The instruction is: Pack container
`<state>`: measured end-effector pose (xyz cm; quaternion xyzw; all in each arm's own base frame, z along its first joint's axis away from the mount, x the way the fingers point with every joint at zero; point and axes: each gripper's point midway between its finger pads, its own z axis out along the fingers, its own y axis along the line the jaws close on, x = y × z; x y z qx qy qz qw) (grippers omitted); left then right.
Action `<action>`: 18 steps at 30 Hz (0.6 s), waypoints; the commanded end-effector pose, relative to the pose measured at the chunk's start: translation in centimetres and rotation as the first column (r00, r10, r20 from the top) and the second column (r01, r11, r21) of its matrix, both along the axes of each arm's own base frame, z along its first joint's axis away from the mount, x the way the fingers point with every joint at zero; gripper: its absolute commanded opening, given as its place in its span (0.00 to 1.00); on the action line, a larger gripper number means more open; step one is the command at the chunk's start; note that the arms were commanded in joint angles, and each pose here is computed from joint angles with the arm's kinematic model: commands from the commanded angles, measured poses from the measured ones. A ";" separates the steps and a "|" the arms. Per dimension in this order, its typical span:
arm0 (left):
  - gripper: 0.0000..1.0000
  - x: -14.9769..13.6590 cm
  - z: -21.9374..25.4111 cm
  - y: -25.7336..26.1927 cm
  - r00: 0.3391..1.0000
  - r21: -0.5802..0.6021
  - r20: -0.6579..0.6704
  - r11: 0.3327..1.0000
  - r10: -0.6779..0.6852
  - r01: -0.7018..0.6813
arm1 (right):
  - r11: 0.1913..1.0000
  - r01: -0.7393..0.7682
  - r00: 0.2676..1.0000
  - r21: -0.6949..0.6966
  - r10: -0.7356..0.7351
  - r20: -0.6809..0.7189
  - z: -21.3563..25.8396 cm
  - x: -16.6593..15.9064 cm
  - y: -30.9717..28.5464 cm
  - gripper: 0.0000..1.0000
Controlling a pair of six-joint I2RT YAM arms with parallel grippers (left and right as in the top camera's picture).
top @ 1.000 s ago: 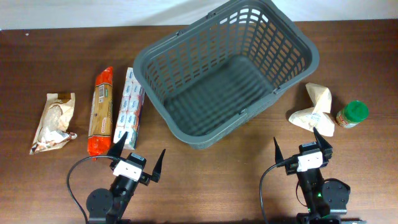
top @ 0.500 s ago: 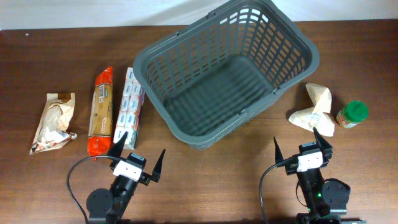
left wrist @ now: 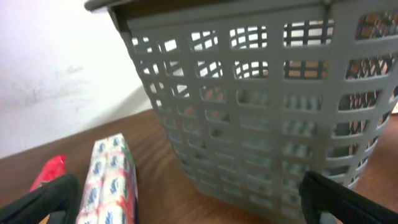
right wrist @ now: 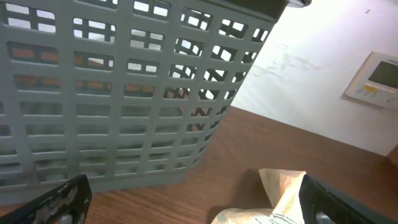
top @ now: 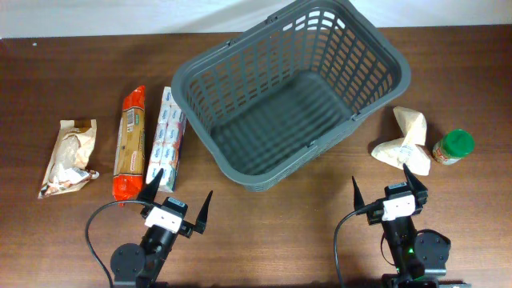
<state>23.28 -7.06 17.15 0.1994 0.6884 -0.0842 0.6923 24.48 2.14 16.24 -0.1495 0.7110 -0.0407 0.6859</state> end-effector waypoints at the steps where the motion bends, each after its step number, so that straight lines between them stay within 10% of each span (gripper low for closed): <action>1: 0.99 0.0 -0.8 0.0 1.000 0.003 -0.021 1.000 0.002 -0.002 | 1.000 0.007 1.000 -0.003 -0.007 -0.003 -0.2 0.0 -0.1 0.99; 12: 0.99 -2.7 0.1 -1.6 0.958 -0.215 -0.263 0.975 -0.112 0.055 | 1.000 -0.017 1.000 -0.001 0.017 0.000 -0.1 -0.1 0.3 0.99; 18: 0.99 -2.8 8.4 3.3 0.976 -0.178 -0.110 0.963 0.187 -0.204 | 0.967 -0.178 0.983 0.183 0.183 -0.009 0.5 -0.8 3.2 0.99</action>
